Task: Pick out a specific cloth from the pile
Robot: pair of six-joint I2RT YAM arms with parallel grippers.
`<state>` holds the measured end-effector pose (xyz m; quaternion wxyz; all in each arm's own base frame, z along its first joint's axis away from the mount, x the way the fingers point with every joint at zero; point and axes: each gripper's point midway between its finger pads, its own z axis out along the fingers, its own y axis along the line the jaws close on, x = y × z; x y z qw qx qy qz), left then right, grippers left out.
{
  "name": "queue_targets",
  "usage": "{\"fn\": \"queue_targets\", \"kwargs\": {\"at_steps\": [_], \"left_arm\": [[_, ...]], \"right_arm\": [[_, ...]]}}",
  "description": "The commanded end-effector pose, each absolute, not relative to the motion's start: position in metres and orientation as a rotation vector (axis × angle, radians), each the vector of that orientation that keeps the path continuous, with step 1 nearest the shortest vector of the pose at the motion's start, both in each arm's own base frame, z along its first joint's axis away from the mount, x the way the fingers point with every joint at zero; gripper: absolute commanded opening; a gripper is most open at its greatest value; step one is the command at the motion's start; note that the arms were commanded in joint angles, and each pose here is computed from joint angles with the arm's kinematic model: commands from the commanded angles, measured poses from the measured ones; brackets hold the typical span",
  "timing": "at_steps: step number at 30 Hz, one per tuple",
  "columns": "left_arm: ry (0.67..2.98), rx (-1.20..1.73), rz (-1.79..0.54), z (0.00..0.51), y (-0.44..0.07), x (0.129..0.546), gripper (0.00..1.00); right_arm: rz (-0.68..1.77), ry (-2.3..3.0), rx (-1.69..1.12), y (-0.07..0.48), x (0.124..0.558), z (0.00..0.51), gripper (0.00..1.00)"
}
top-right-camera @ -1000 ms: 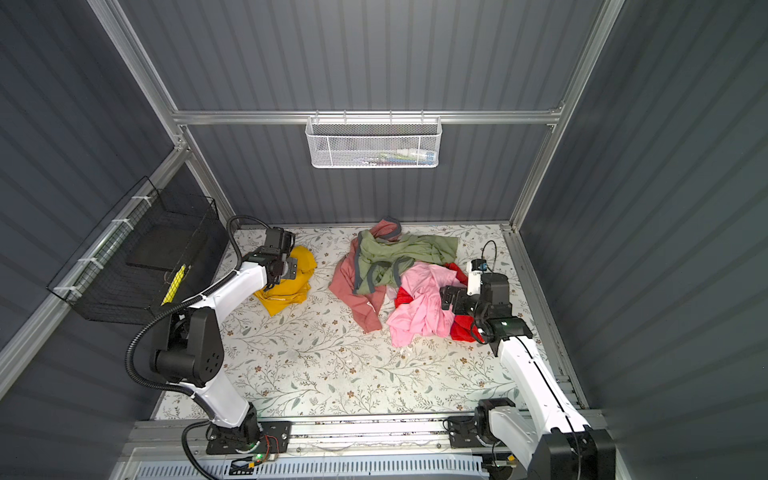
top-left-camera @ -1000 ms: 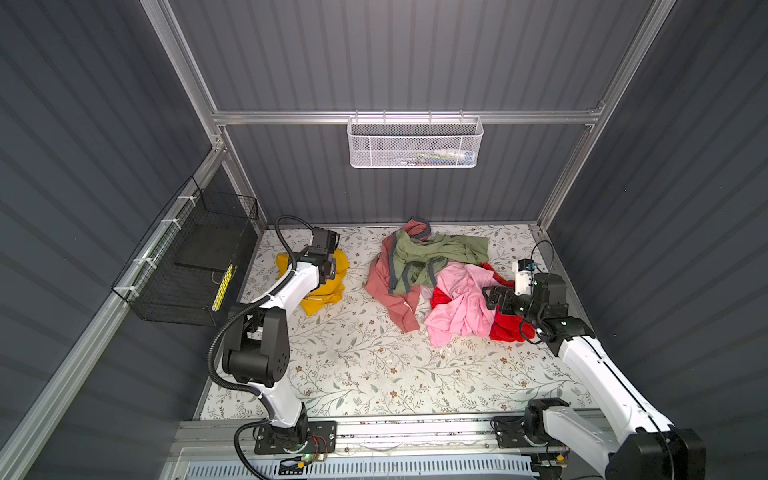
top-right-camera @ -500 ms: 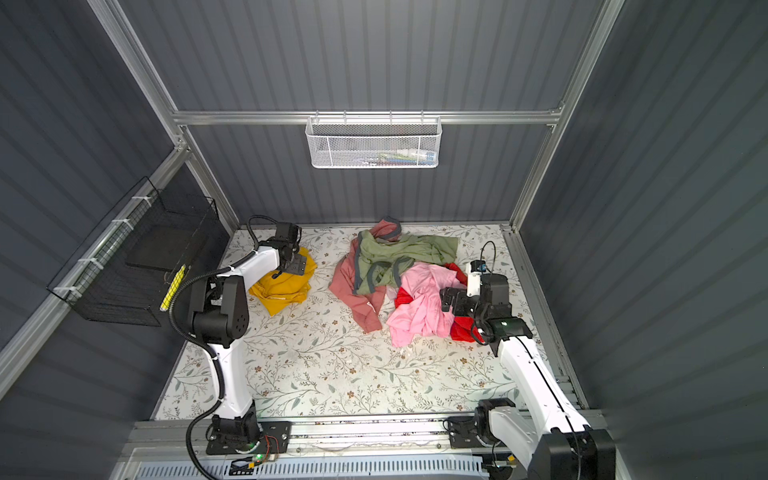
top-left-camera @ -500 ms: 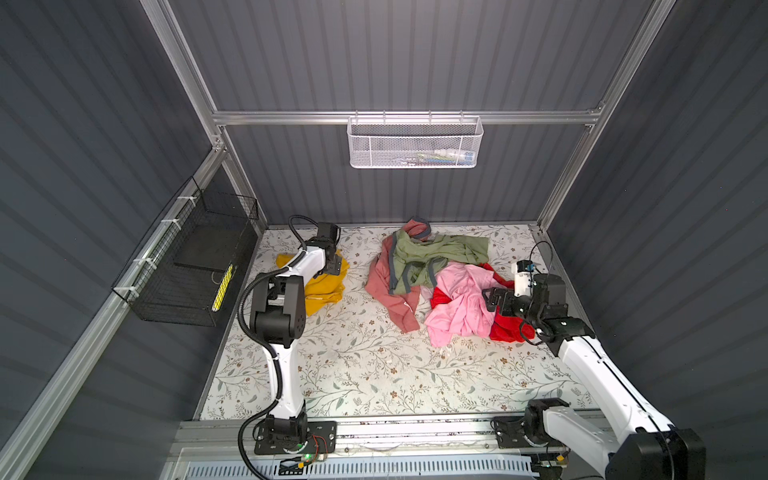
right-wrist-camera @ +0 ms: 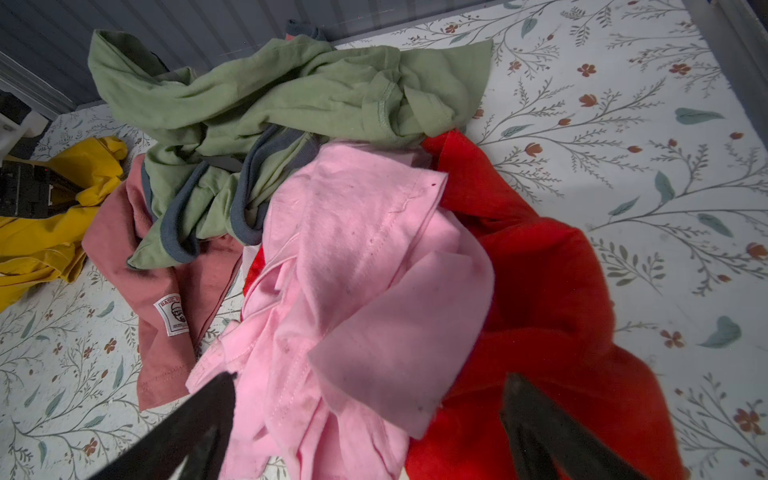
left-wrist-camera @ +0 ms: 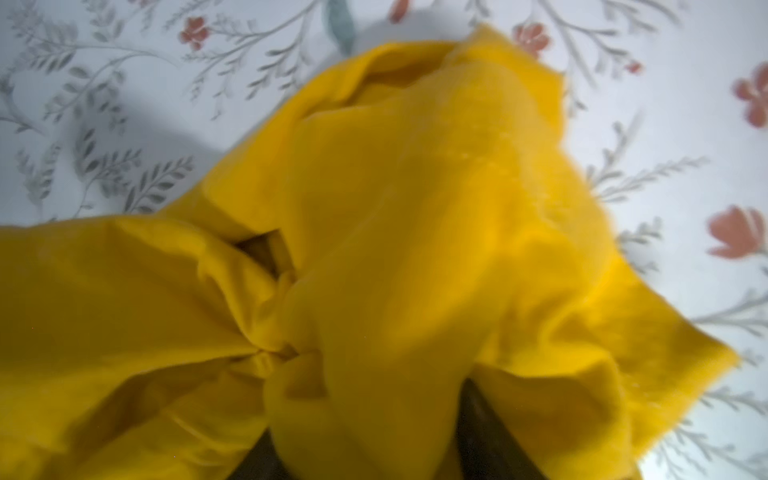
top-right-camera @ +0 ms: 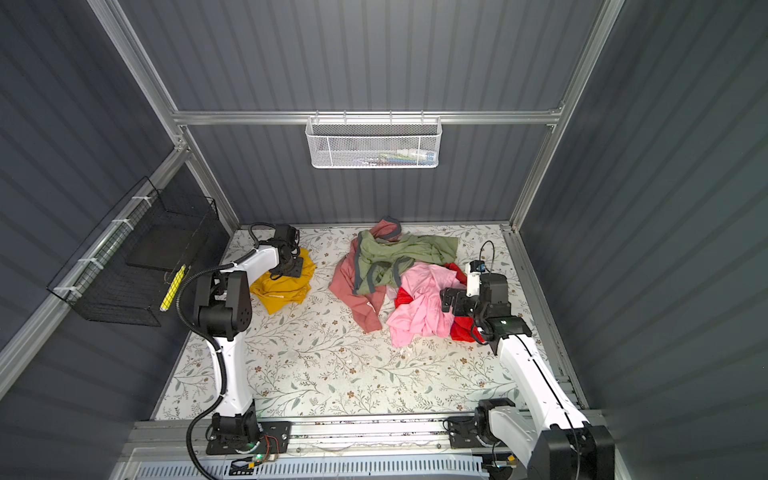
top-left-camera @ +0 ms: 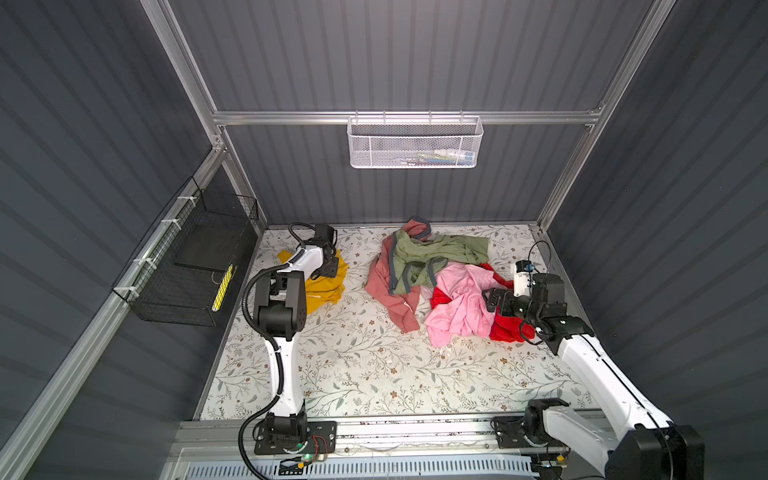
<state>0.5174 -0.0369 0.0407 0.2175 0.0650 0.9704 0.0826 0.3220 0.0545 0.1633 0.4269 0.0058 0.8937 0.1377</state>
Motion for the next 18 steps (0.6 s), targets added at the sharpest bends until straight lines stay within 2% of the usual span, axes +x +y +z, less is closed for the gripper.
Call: {"fn": "queue_targets", "kwargs": {"at_steps": [1, 3, 6, 10, 18], "left_arm": [[2.787, 0.297, 0.066, 0.013, -0.06, 0.501, 0.33], [2.763, 0.335, 0.047, 0.017, -0.064, 0.505, 0.22], [2.72, 0.409, 0.043, 0.021, -0.067, 0.511, 0.11], [2.61, 0.497, 0.093, 0.031, -0.065, 0.524, 0.08], [2.474, 0.622, 0.081, 0.044, -0.061, 0.546, 0.08]], "right_arm": [[0.315, 2.225, 0.008, 0.052, 0.323, 0.172, 0.99], [0.311, 2.224, 0.007, 0.052, 0.323, 0.172, 0.99], [0.311, 2.221, 0.01, 0.051, 0.323, 0.173, 0.99], [0.301, 2.218, 0.008, 0.05, 0.324, 0.174, 0.99], [0.276, 2.219, 0.011, 0.047, 0.325, 0.172, 0.99]]}}
